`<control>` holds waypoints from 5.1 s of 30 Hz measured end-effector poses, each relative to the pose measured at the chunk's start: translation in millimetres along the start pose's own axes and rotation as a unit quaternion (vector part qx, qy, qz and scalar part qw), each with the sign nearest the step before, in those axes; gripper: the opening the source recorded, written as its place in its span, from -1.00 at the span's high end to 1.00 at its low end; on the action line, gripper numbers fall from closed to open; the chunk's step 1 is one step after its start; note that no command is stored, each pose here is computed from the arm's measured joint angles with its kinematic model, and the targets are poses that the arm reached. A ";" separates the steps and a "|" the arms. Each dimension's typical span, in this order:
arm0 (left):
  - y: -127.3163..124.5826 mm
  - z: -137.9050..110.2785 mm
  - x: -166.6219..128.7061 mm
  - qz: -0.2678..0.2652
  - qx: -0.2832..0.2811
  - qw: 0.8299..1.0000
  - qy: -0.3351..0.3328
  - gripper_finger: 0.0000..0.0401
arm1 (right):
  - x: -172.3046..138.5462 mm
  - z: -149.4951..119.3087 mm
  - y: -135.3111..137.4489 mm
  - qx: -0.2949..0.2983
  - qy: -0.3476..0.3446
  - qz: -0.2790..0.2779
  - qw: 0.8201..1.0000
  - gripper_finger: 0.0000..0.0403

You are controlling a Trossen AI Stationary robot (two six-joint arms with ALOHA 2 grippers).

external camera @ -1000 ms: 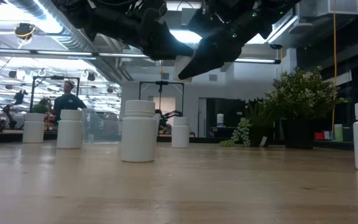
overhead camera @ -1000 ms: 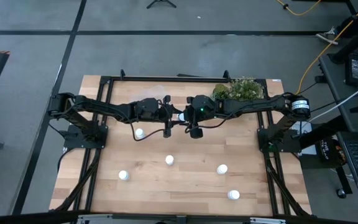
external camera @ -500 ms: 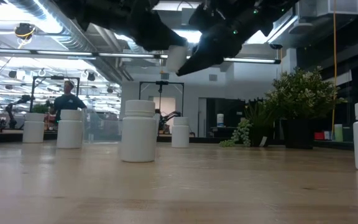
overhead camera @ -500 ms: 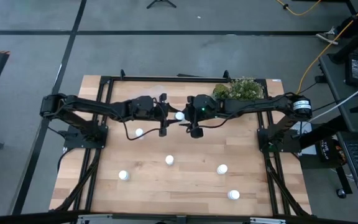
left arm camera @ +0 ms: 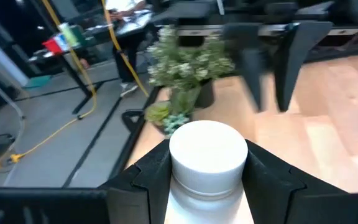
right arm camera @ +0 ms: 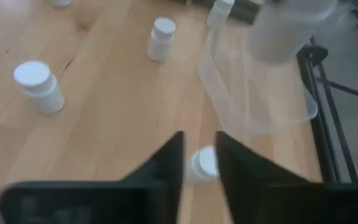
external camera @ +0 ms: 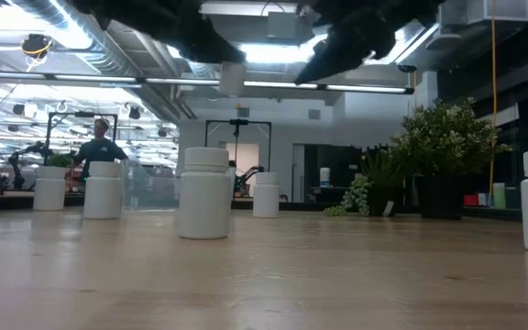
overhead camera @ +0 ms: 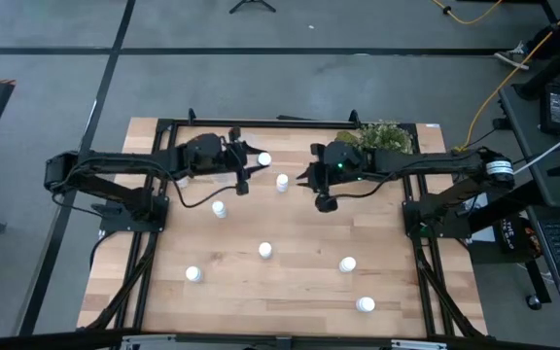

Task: Pick and place pill bottles into a basket
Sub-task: Put the white medicine bottle into the transparent bin

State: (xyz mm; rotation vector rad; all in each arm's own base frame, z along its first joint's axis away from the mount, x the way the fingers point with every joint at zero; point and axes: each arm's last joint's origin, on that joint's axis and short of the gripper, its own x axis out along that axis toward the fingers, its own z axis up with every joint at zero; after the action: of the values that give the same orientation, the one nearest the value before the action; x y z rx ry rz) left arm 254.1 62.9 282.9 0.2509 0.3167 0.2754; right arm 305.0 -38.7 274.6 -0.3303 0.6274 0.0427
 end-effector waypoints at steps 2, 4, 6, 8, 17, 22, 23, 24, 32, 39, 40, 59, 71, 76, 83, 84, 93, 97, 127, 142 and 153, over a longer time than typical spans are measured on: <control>5.3 -8.9 -2.0 0.017 -0.010 1.000 -0.010 0.22 | -2.6 -9.2 4.0 0.001 0.002 0.001 1.000 0.90; 9.9 -19.8 -3.7 0.031 -0.022 0.999 -0.013 0.22 | -4.0 -18.8 8.1 0.002 -0.008 -0.004 1.000 0.94; 13.3 -31.6 -5.0 0.045 -0.033 0.998 -0.014 0.22 | -5.3 -28.8 12.0 0.014 -0.018 -0.008 1.000 0.92; 16.3 -42.9 -5.9 0.057 -0.043 0.997 -0.014 0.22 | -6.3 -39.3 15.6 0.029 -0.024 -0.012 0.999 0.92; 31.0 -68.8 -10.0 0.105 -0.086 0.990 -0.029 0.22 | -2.2 -76.7 30.3 0.063 -0.085 -0.033 0.994 0.96; 38.3 -75.2 -11.6 0.116 -0.113 0.987 -0.027 0.22 | -1.4 -86.2 26.5 0.059 -0.088 -0.048 0.993 0.98; 39.2 -75.9 -12.0 0.117 -0.114 0.986 -0.031 0.22 | -1.7 -86.8 24.8 0.064 -0.088 -0.051 0.993 0.98; 39.7 -77.0 -12.5 0.119 -0.115 0.986 -0.035 0.22 | -1.8 -87.6 23.4 0.071 -0.087 -0.052 0.992 0.98; 37.3 -97.8 -20.2 0.140 -0.124 0.980 -0.074 0.22 | -2.1 -90.0 19.7 0.077 -0.093 -0.025 0.992 0.99; 37.0 -109.5 -20.8 0.147 -0.146 0.976 -0.069 0.22 | -2.1 -89.8 19.6 0.076 -0.094 -0.025 0.992 0.99; 36.8 -110.7 -19.3 0.146 -0.146 0.976 -0.067 0.22 | -2.1 -89.6 19.5 0.076 -0.096 -0.026 0.992 0.99; 33.7 -158.0 24.7 0.213 -0.163 0.963 -0.006 0.22 | -3.3 -88.2 13.7 0.064 -0.111 -0.042 0.991 0.99; 33.1 -180.4 37.1 0.230 -0.178 0.957 -0.005 0.22 | -3.3 -88.3 13.7 0.065 -0.111 -0.042 0.991 0.99; 31.3 -187.1 39.3 0.232 -0.183 0.955 0.008 0.22 | -3.3 -88.3 13.7 0.065 -0.111 -0.042 0.991 0.99; 31.8 -188.6 39.4 0.248 -0.184 0.951 0.010 0.22 | -3.3 -88.2 13.7 0.065 -0.111 -0.042 0.991 0.99; 31.8 -188.6 39.4 0.247 -0.185 0.951 0.010 0.22 | -3.3 -88.2 13.7 0.065 -0.111 -0.042 0.991 0.99; 31.6 -188.6 39.5 0.245 -0.185 0.952 0.011 0.11 | -3.3 -88.1 13.7 0.065 -0.111 -0.042 0.991 0.99; 31.6 -188.7 39.5 0.245 -0.185 0.952 0.011 0.04 | -3.3 -88.1 13.7 0.065 -0.111 -0.042 0.991 0.99; 26.4 -155.9 31.5 0.224 -0.152 0.962 -0.049 0.09 | -3.3 -88.2 13.7 0.067 -0.110 -0.041 0.991 0.95; -1.8 -97.8 -6.5 0.169 -0.047 0.982 -0.063 0.12 | -3.1 -88.9 14.0 0.068 -0.106 -0.040 0.991 0.91; -27.3 -81.4 -46.8 0.077 -0.059 0.995 -0.033 0.14 | -3.1 -88.8 14.0 0.079 -0.107 -0.039 0.990 0.91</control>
State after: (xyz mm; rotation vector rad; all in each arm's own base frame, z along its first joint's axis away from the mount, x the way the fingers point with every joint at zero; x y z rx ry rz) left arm 189.9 39.3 213.0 0.1671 0.2143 0.4350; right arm 250.0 -53.4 205.0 -0.1933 0.4015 -0.0455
